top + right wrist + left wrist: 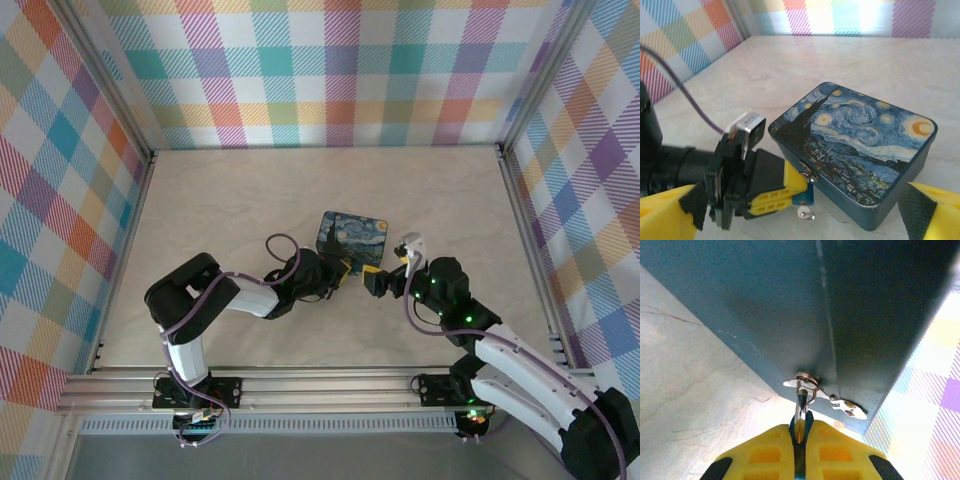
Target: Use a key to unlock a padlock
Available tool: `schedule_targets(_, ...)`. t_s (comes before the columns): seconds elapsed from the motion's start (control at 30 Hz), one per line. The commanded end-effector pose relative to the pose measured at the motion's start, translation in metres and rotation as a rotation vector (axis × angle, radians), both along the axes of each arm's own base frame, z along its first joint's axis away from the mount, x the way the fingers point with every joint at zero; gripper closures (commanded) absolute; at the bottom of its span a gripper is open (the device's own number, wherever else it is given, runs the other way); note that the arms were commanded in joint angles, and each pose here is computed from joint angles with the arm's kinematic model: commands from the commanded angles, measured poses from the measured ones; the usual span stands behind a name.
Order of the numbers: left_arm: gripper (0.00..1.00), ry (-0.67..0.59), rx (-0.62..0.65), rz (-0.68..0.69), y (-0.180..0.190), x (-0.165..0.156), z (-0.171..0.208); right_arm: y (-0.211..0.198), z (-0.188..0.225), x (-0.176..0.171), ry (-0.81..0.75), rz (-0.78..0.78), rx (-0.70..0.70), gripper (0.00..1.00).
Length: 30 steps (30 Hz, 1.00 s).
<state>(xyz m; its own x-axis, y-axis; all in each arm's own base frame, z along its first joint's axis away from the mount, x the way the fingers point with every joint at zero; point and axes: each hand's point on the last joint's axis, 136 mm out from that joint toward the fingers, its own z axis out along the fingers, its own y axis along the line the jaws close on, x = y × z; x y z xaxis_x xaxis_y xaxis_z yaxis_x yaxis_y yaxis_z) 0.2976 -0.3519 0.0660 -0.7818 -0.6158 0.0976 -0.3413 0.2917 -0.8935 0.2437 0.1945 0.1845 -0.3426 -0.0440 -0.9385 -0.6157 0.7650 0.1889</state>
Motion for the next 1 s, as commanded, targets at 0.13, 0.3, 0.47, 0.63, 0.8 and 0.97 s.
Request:
schedule_targets(0.13,0.93,-0.009,-0.02,-0.001,0.0,-0.004,0.021,0.024,-0.011,-0.028,-0.306,0.238,-0.36,0.0)
schedule_targets(0.3,0.93,-0.011,-0.022,-0.003,0.0,-0.004,0.025,0.031,-0.039,-0.032,-0.398,0.302,-0.568,0.0)
schedule_targets(0.47,0.93,-0.015,-0.024,-0.006,-0.001,-0.004,0.029,0.032,-0.062,-0.029,-0.401,0.317,-0.693,0.0)
schedule_targets(0.63,0.93,-0.018,-0.021,-0.007,-0.002,-0.004,0.032,0.036,-0.078,-0.026,-0.392,0.339,-0.749,0.0)
schedule_targets(0.8,0.93,-0.017,-0.021,-0.006,-0.002,-0.003,0.032,0.044,-0.089,-0.023,-0.36,0.362,-0.756,0.07)
schedule_targets(0.97,0.93,-0.019,-0.02,-0.005,-0.001,-0.003,0.033,0.049,-0.099,-0.014,-0.344,0.343,-0.767,0.2)
